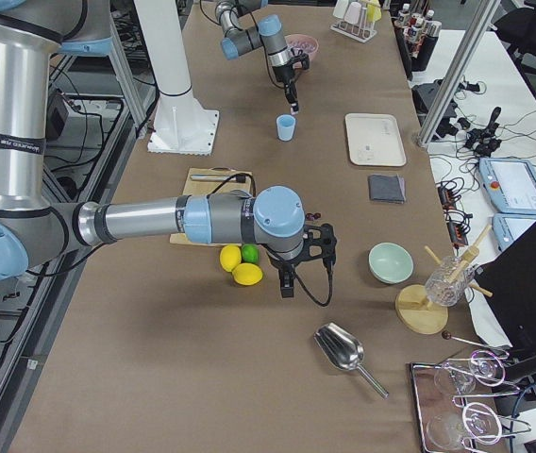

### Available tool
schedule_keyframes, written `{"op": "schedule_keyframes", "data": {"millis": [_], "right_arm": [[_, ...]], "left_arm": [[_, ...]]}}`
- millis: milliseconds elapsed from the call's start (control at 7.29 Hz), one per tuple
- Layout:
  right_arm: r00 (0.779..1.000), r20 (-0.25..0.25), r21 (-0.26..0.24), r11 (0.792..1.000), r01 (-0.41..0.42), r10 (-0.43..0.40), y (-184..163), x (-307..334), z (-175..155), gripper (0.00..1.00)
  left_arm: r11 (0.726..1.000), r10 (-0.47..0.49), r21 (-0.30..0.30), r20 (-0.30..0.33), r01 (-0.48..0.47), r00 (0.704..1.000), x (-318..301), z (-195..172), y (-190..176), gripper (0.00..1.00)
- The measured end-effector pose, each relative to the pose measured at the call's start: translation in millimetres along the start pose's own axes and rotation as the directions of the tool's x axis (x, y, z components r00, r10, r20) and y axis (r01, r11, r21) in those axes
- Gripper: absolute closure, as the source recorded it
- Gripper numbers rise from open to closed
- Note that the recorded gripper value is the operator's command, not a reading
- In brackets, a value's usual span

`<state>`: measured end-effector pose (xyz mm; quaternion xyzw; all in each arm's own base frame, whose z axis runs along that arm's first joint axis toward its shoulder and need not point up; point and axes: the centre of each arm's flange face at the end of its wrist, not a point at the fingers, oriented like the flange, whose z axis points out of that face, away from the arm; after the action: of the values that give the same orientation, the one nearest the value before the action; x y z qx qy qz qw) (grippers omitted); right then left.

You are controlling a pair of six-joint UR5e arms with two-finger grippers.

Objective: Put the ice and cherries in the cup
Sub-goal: 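Carry the ice cube with the left gripper over the blue cup, then open the left gripper to drop the ice cube into the cup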

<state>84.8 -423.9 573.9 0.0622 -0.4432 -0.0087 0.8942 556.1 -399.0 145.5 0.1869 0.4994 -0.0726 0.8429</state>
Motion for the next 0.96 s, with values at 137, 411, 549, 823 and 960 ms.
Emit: {"op": "schedule_keyframes", "data": {"millis": [137,411,549,823,960], "right_arm": [[1.0,0.0,-0.002,1.0,-0.001,0.001,1.2,0.8,0.7,0.0],[1.0,0.002,-0.005,1.0,-0.006,0.006,3.6,2.1,1.9,0.0],[1.0,0.005,-0.006,1.0,-0.008,0.008,4.3,2.4,2.3,0.0],[1.0,0.013,-0.003,1.0,0.01,-0.01,-4.6,-8.1,1.4,0.0],[0.999,0.016,-0.01,0.999,0.032,-0.032,-23.2,-29.6,5.7,0.0]], "left_arm": [[1.0,0.0,0.004,0.0,0.0,1.0,3.2,7.9,12.2,0.91],[1.0,0.004,-0.001,-0.006,-0.004,1.0,7.0,7.7,23.9,0.02],[1.0,0.005,-0.001,-0.007,-0.005,1.0,5.3,4.3,24.9,0.02],[1.0,0.014,0.004,0.015,-0.014,1.0,-5.6,-13.4,19.9,0.03],[0.999,0.047,0.015,0.064,-0.048,0.997,-15.3,-35.4,2.6,0.02]]}}
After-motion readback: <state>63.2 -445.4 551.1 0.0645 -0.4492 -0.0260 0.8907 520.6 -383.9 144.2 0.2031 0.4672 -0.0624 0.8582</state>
